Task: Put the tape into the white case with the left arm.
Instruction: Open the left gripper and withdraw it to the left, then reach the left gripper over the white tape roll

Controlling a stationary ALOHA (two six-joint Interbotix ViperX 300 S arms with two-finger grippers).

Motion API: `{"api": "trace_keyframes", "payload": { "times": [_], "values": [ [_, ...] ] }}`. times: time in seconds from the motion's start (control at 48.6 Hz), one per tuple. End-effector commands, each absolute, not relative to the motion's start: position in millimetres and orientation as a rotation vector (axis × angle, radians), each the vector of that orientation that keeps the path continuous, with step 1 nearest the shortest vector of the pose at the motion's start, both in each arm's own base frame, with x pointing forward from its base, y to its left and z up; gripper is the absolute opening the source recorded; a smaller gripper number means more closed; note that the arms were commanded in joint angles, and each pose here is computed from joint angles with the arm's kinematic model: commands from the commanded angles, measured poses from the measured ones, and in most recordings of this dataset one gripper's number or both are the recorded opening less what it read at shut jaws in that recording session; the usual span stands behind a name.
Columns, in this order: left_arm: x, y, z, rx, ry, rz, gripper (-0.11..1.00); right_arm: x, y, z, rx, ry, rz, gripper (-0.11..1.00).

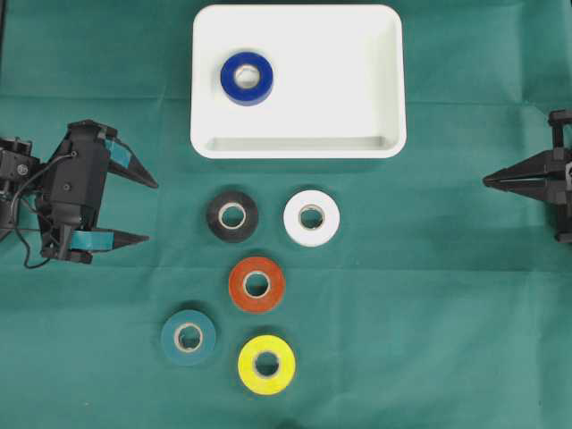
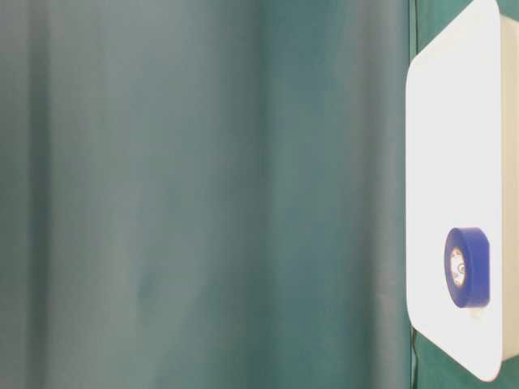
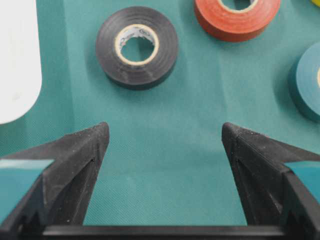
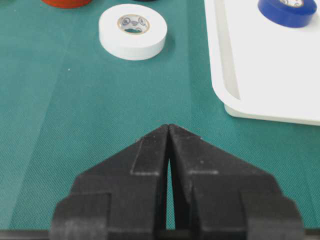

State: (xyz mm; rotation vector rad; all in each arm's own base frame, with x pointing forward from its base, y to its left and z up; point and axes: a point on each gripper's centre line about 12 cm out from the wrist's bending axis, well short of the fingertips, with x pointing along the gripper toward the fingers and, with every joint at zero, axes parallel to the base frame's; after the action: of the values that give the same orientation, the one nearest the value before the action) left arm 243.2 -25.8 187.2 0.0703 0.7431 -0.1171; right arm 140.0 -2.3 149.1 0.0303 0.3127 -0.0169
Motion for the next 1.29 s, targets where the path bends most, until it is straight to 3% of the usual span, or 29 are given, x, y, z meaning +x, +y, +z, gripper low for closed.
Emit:
{"api": "trace_keyframes", "payload": {
  "times": [0.0,0.391,1.274],
  "values": [
    [245,-27,192,0.071,0.723,-0.122,0.91,142,-2,154,0.029,0.298,-0.016,-0.09],
    [271,-29,190,0.071,0.729,-0.119,0.91,142,-2,154,0.029,0.296,-0.016,-0.09],
    [412,-44,187,0.081,0.755,-0.123,0.91,143,-5,154,0.032,0.297,-0.035,-0.09]
  ]
}}
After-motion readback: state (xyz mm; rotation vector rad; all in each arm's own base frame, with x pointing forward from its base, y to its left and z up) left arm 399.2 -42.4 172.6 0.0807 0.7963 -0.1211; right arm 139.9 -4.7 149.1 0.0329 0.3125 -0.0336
